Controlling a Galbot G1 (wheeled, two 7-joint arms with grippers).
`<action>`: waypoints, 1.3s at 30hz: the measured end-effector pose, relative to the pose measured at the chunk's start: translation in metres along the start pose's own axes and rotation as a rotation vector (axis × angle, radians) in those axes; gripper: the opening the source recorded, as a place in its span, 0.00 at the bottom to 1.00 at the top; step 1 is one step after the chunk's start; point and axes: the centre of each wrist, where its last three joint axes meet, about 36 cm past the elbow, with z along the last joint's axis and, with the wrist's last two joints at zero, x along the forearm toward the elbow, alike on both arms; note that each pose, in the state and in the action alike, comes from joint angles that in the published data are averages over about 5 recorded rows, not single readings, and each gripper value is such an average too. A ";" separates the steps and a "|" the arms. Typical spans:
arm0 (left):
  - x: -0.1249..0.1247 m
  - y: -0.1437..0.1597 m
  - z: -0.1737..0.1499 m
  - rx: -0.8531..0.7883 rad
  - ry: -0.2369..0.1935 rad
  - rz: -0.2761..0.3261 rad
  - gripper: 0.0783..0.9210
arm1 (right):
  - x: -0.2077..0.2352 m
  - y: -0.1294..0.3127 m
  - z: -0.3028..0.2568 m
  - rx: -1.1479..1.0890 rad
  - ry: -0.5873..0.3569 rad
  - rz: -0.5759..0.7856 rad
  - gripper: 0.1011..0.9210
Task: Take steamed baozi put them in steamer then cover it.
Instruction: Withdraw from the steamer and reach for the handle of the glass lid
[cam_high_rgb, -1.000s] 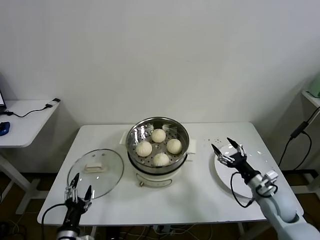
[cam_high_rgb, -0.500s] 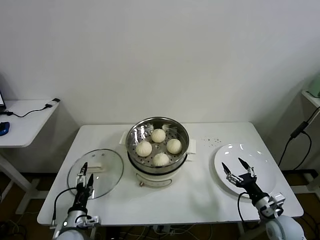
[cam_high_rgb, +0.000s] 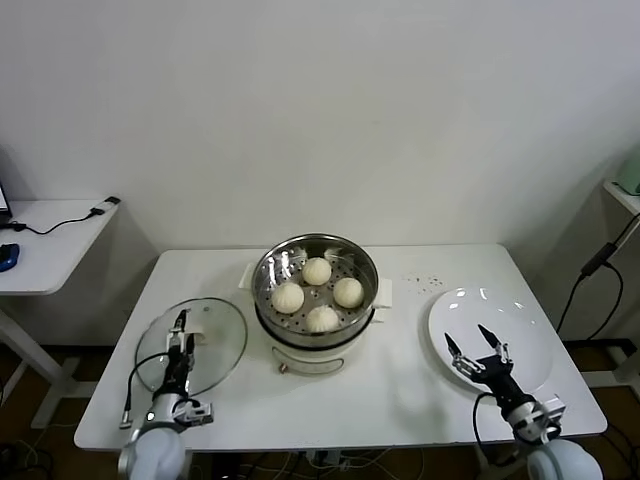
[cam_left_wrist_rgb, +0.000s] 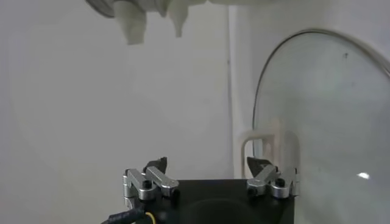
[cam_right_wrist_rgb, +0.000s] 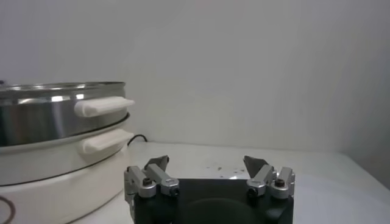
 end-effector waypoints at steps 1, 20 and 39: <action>-0.002 -0.001 -0.001 -0.001 0.002 0.001 0.88 | 0.000 0.000 0.001 0.001 0.001 0.001 0.88; -0.027 -0.004 0.003 -0.026 0.016 0.017 0.62 | 0.004 0.004 0.013 0.031 0.015 -0.003 0.88; -0.021 0.011 0.017 -0.007 0.015 0.011 0.08 | 0.001 0.008 0.017 0.053 0.013 -0.020 0.88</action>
